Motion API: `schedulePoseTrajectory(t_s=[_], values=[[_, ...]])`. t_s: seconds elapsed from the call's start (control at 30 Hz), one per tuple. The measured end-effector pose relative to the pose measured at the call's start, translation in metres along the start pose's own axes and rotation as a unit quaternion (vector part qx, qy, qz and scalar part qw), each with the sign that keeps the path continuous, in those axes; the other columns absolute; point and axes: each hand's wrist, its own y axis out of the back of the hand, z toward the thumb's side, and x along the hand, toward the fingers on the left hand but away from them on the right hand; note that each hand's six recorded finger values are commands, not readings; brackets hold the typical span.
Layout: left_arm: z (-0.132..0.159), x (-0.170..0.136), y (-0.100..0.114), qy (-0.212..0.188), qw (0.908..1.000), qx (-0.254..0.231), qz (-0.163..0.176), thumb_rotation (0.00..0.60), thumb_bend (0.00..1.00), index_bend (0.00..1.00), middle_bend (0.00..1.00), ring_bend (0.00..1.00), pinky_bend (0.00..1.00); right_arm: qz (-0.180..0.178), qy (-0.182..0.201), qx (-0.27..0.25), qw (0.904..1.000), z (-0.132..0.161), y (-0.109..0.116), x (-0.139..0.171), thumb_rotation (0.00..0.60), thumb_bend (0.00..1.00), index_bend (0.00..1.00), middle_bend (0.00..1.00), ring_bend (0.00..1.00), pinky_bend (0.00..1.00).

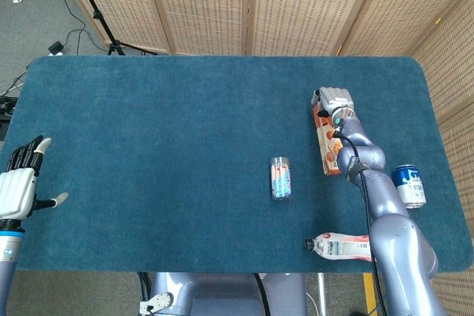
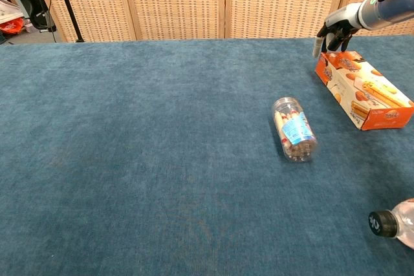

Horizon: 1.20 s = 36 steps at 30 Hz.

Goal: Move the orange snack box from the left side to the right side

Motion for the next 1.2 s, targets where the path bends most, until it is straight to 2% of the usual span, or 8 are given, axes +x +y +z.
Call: schedulePoseTrajectory(t_s=[0.33,0.6,0.73,0.97,1.2], values=[[0.003,-0.004,0.002,-0.013,0.9999,-0.005,-0.002,0.6,0.01,0.0,0.0,0.0,0.0,0.021,-0.008,-0.05,0.9985,-0.028,-0.001,0.008,0.6,1.0,0.32,0.3,0.17,0.22],[0.005,-0.007,0.003,-0.021,0.9997,-0.008,-0.001,0.6,0.01,0.0,0.0,0.0,0.0,0.037,0.002,-0.062,0.9974,-0.033,-0.007,0.015,0.6,1.0,0.32,0.3,0.17,0.24],[0.007,-0.008,0.003,-0.026,0.9996,-0.007,-0.001,0.6,0.01,0.0,0.0,0.0,0.0,0.047,0.019,-0.073,0.996,-0.029,-0.013,0.022,0.6,1.0,0.32,0.3,0.17,0.24],[0.008,-0.011,0.004,-0.031,0.9995,-0.009,-0.001,0.6,0.01,0.0,0.0,0.0,0.0,0.054,0.042,-0.064,0.9956,-0.031,-0.025,0.038,0.6,1.0,0.32,0.3,0.17,0.24],[0.009,-0.012,0.004,-0.035,0.9993,-0.008,-0.002,0.6,0.01,0.0,0.0,0.0,0.0,0.042,0.055,-0.048,0.9964,-0.035,-0.03,0.052,0.6,1.0,0.32,0.3,0.17,0.24]])
